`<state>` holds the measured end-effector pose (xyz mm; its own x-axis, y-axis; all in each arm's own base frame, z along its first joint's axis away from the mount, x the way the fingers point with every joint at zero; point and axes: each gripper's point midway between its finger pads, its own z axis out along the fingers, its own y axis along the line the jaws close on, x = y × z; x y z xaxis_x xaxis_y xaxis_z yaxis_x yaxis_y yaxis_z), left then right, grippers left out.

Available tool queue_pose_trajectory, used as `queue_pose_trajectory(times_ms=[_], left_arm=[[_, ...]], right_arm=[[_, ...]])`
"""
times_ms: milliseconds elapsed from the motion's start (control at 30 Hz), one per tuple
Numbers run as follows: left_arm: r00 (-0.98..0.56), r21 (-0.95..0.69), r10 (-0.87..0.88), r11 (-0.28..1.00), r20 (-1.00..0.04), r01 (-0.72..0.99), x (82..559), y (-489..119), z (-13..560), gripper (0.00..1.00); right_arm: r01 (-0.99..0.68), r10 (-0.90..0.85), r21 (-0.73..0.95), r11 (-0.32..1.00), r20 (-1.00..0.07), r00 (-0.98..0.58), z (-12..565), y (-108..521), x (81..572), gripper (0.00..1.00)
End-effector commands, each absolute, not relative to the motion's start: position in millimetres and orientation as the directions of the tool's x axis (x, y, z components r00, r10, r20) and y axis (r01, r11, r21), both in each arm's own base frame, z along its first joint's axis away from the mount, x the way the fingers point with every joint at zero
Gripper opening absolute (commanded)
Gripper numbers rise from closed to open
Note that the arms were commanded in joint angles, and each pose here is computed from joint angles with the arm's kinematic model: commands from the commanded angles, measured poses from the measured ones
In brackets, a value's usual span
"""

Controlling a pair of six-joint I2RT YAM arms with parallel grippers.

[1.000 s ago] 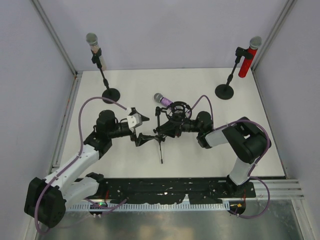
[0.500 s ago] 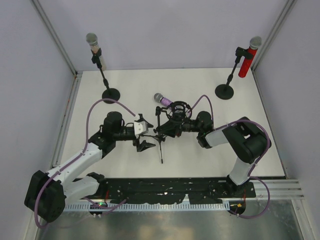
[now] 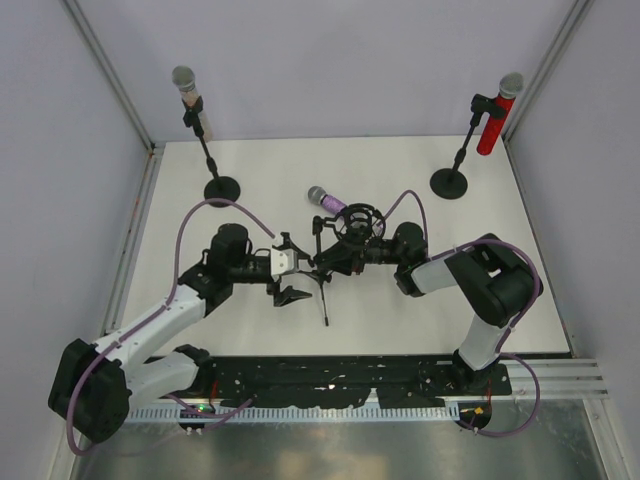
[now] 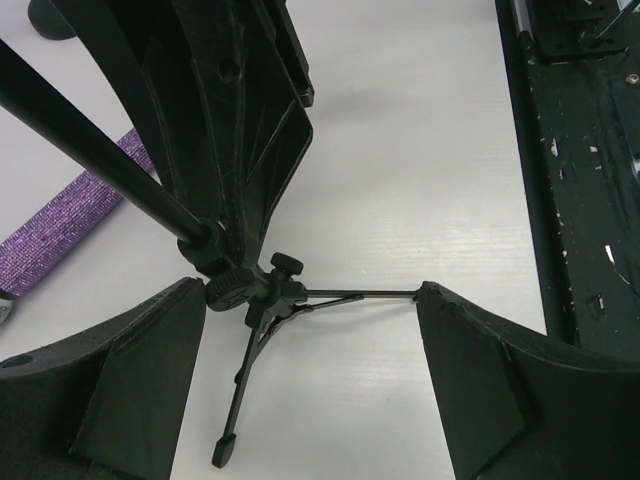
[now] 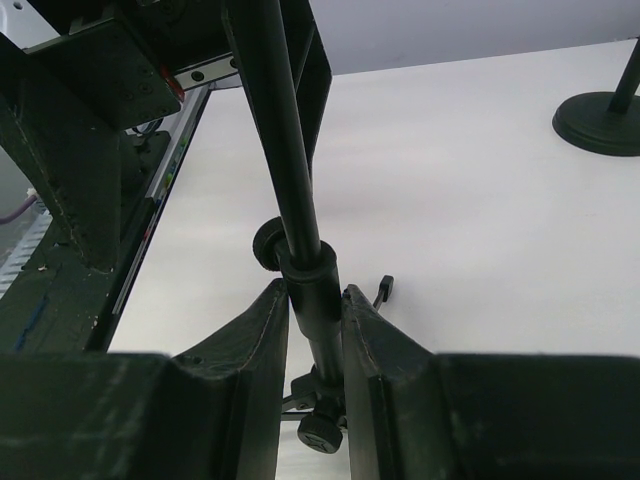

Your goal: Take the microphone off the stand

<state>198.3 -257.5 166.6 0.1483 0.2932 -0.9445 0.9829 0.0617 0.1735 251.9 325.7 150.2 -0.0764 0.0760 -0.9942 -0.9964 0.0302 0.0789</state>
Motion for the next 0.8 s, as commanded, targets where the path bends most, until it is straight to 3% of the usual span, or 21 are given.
queue_pose_trajectory(times_ms=[0,467,767], left_arm=[[0.095,0.097,0.338,-0.009,-0.936,0.995,181,-259,149,0.88],[0.031,0.023,0.377,-0.026,-0.926,0.999,176,-263,133,0.88],[0.136,0.155,0.417,0.013,-0.899,0.988,186,-267,141,0.82]], right_arm=[[-0.997,0.115,0.033,0.071,-0.993,-0.024,165,322,261,0.28],[-0.995,0.119,0.032,0.091,-0.993,-0.021,165,320,265,0.28],[-0.988,0.113,0.033,0.152,-0.993,-0.015,163,317,277,0.27]])
